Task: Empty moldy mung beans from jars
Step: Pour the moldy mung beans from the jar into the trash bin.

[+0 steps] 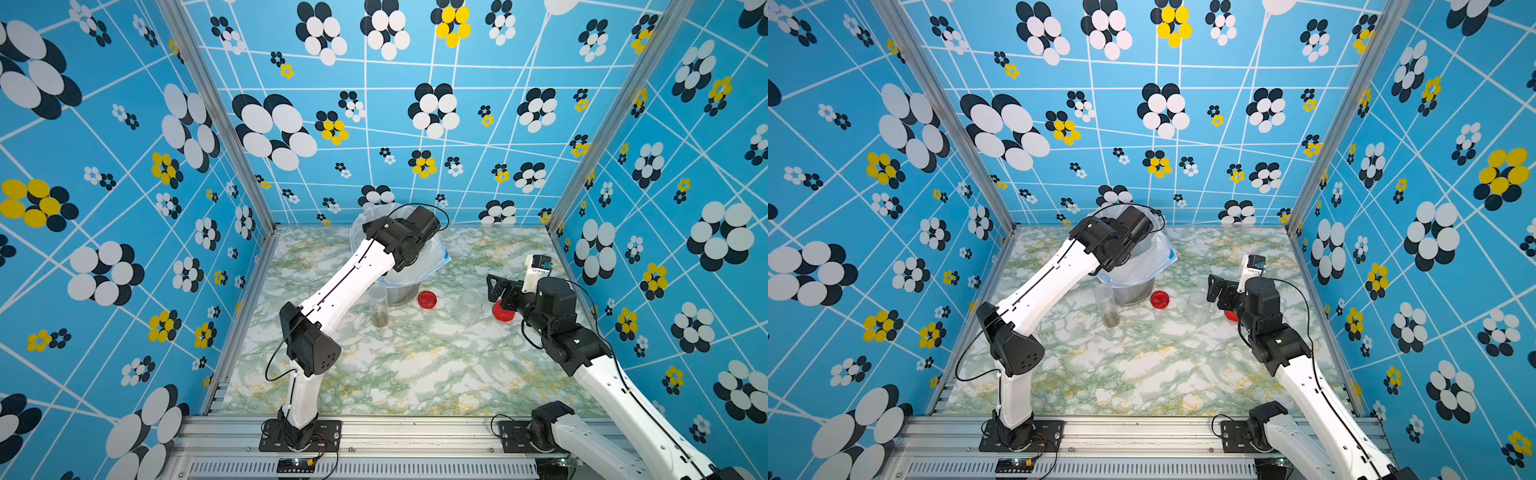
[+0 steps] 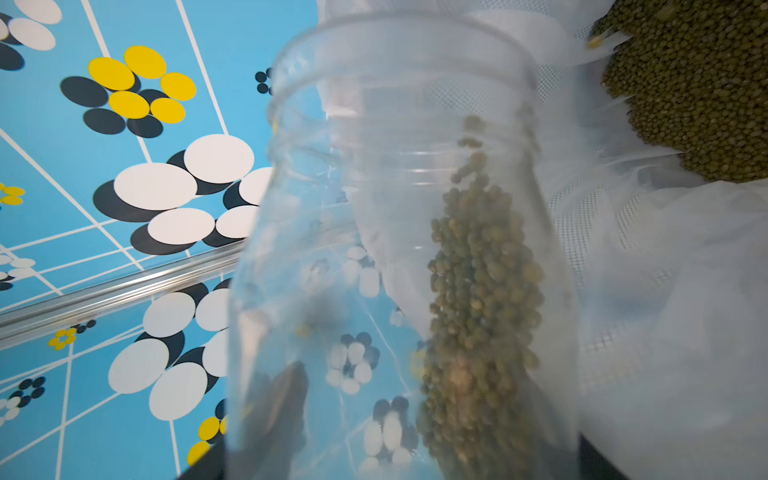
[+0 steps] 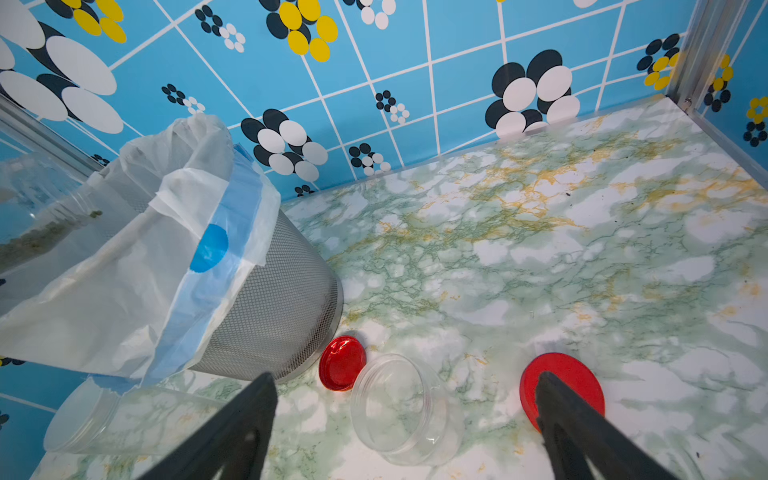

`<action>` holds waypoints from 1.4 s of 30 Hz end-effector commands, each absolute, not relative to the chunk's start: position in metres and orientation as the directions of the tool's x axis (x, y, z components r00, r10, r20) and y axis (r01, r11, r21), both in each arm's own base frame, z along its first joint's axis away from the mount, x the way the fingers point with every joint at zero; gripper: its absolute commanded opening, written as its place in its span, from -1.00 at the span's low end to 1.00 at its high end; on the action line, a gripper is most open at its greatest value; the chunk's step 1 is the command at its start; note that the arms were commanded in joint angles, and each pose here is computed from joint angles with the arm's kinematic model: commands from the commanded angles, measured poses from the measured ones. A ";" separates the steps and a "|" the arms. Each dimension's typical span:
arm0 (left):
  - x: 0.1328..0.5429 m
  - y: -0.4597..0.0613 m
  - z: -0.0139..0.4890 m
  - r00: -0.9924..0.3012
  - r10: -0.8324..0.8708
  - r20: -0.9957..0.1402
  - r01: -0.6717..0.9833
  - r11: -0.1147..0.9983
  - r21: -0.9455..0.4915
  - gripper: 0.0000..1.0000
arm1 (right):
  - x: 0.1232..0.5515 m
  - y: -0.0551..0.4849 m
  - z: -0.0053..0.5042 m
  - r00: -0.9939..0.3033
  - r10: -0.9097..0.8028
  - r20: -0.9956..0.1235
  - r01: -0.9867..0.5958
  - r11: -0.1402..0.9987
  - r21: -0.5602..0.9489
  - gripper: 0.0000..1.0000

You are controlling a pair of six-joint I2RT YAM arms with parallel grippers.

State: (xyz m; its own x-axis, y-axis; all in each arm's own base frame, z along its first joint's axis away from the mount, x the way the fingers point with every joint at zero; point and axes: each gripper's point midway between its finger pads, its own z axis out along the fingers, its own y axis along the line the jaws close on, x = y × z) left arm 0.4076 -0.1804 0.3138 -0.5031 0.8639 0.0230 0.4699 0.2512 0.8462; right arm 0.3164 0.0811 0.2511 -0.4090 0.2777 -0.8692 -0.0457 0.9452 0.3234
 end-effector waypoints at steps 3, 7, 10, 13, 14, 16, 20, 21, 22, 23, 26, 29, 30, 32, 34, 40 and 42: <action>0.409 -0.183 0.321 -0.490 0.871 0.043 0.454 0.213 0.865 0.31 | 0.310 0.083 0.245 -0.422 0.268 -0.866 -0.061 0.945 0.322 0.98; 0.409 -0.178 0.323 -0.490 0.867 0.093 0.445 0.157 0.881 0.31 | 0.308 0.082 0.248 -0.412 0.269 -0.870 -0.062 0.945 0.322 0.98; 0.410 -0.174 0.324 -0.498 0.860 0.113 0.434 0.134 0.891 0.31 | 0.307 0.082 0.248 -0.410 0.268 -0.872 -0.061 0.946 0.320 0.98; 0.410 -0.174 0.323 -0.491 0.860 0.139 0.444 0.109 0.890 0.31 | 0.307 0.080 0.248 -0.410 0.255 -0.875 -0.057 0.951 0.304 0.98; 0.410 -0.173 0.323 -0.492 0.859 0.144 0.442 0.104 0.891 0.31 | 0.307 0.078 0.248 -0.410 0.253 -0.876 -0.051 0.953 0.299 0.98; 0.411 -0.173 0.325 -0.495 0.857 0.143 0.434 0.101 0.895 0.32 | 0.307 0.078 0.249 -0.407 0.251 -0.878 -0.053 0.953 0.297 0.98; 0.413 -0.176 0.329 -0.487 0.858 0.161 0.421 0.069 0.904 0.32 | 0.307 0.080 0.249 -0.408 0.255 -0.877 -0.058 0.951 0.304 0.98; 0.414 -0.178 0.330 -0.484 0.860 0.164 0.416 0.061 0.907 0.31 | 0.307 0.080 0.248 -0.410 0.257 -0.875 -0.058 0.950 0.306 0.98; 0.414 -0.179 0.331 -0.480 0.861 0.166 0.415 0.056 0.908 0.31 | 0.307 0.080 0.248 -0.409 0.256 -0.876 -0.057 0.951 0.305 0.98; 0.414 -0.180 0.331 -0.477 0.863 0.168 0.416 0.053 0.908 0.32 | 0.307 0.080 0.247 -0.411 0.255 -0.875 -0.058 0.951 0.305 0.98; 0.414 -0.182 0.331 -0.472 0.864 0.177 0.412 0.039 0.910 0.32 | 0.307 0.079 0.248 -0.408 0.253 -0.877 -0.056 0.952 0.301 0.98; 0.415 -0.183 0.334 -0.470 0.862 0.193 0.405 0.016 0.914 0.32 | 0.307 0.079 0.249 -0.407 0.249 -0.879 -0.059 0.953 0.298 0.98; 0.415 -0.183 0.335 -0.468 0.864 0.185 0.401 0.021 0.916 0.32 | 0.307 0.080 0.249 -0.407 0.251 -0.878 -0.060 0.952 0.299 0.98; 0.415 -0.185 0.337 -0.463 0.869 0.176 0.398 0.026 0.917 0.33 | 0.307 0.080 0.248 -0.409 0.251 -0.877 -0.061 0.952 0.301 0.98; 0.415 -0.184 0.338 -0.464 0.866 0.185 0.396 0.016 0.918 0.33 | 0.308 0.080 0.247 -0.411 0.251 -0.876 -0.060 0.952 0.301 0.98; 0.414 -0.185 0.340 -0.463 0.865 0.193 0.390 0.003 0.921 0.34 | 0.308 0.091 0.251 -0.408 0.233 -0.883 -0.128 0.943 0.308 0.98; 0.413 -0.185 0.340 -0.458 0.869 0.184 0.393 0.012 0.920 0.34 | 0.306 0.109 0.260 -0.388 0.209 -0.898 -0.240 0.918 0.317 0.98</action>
